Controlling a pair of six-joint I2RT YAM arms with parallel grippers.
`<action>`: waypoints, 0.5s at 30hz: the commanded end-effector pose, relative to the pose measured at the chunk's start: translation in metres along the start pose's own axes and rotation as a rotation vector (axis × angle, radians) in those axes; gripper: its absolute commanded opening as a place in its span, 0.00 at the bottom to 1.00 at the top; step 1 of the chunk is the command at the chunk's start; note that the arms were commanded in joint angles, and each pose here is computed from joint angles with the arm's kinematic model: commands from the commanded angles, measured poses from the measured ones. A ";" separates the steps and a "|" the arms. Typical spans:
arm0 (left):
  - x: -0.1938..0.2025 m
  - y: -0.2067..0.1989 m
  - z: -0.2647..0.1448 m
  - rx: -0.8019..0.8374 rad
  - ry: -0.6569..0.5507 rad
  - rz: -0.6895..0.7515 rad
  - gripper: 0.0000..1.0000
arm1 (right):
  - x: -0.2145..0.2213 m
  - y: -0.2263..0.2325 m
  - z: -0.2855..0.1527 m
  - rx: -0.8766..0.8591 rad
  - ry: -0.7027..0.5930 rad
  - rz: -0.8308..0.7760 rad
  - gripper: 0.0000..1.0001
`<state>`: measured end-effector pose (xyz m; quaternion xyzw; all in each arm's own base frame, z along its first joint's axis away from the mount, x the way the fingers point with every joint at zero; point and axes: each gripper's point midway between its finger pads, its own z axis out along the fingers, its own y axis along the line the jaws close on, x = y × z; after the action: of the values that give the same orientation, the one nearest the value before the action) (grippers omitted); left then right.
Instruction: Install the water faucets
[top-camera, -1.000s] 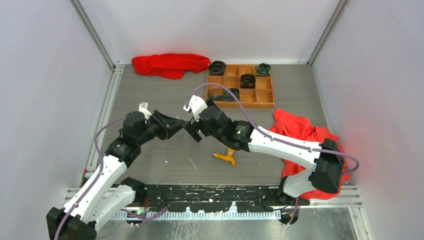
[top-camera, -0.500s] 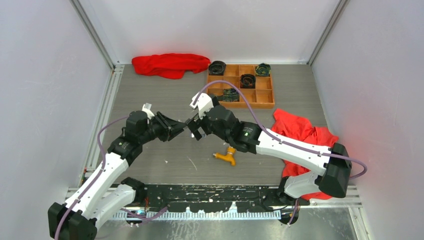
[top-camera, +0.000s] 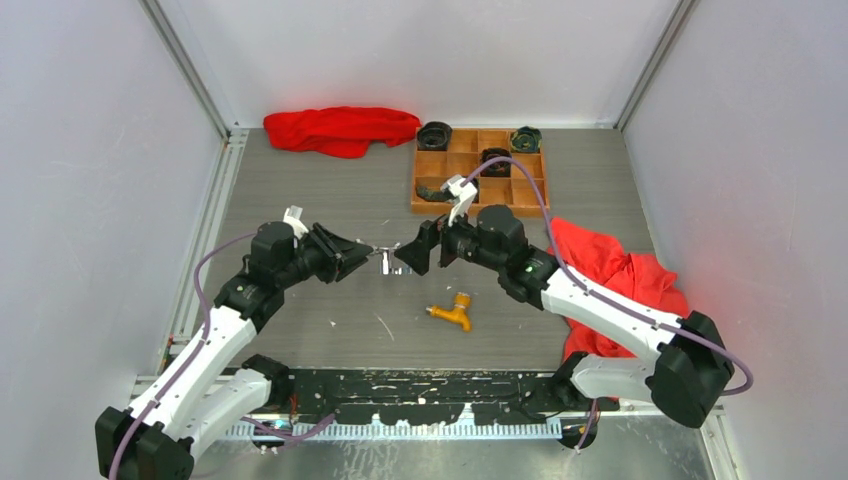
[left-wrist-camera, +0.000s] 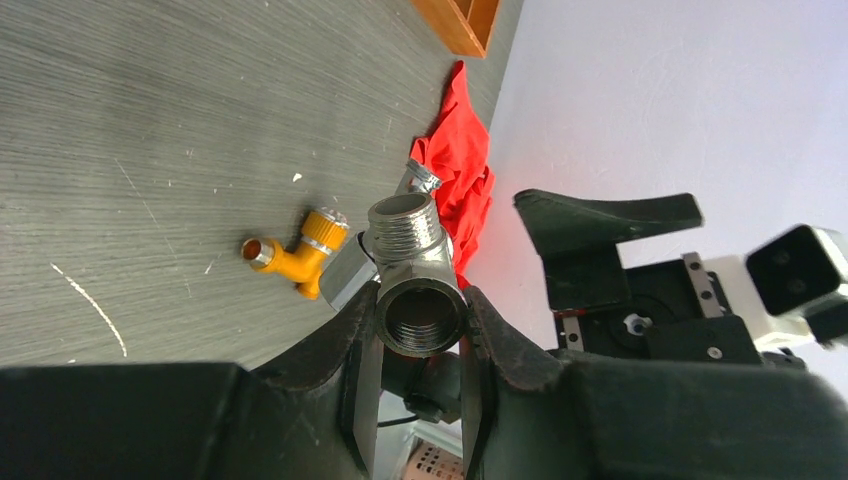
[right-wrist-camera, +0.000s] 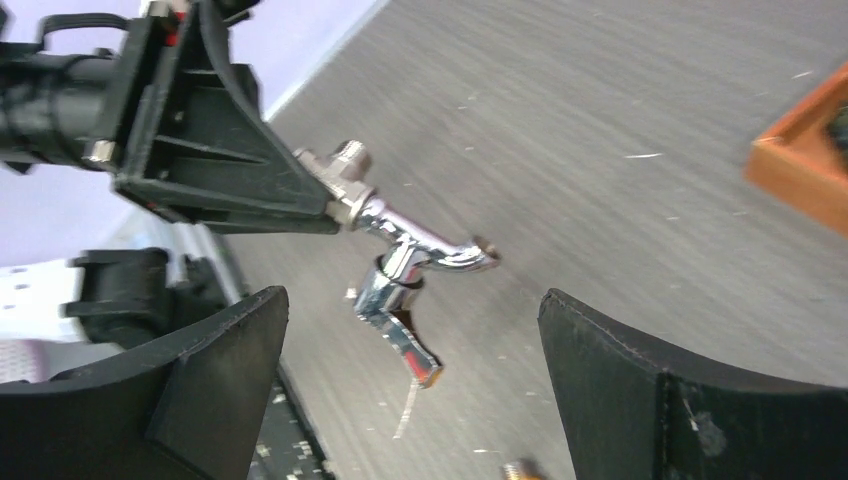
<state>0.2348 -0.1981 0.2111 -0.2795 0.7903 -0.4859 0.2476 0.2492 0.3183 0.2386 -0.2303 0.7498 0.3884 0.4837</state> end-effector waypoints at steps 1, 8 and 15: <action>0.000 -0.034 -0.009 0.136 -0.001 0.057 0.00 | -0.021 0.043 -0.012 -0.292 -0.099 0.186 1.00; -0.001 -0.037 -0.008 0.147 0.000 0.055 0.00 | -0.009 0.061 -0.009 -0.438 -0.064 0.270 1.00; -0.001 -0.037 -0.008 0.149 -0.002 0.055 0.00 | -0.003 0.059 0.001 -0.448 -0.053 0.312 1.00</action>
<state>0.2354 -0.2005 0.2161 -0.2724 0.7857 -0.4958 0.2502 0.2117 0.3464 0.2383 -0.1958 0.6952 0.5843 0.3700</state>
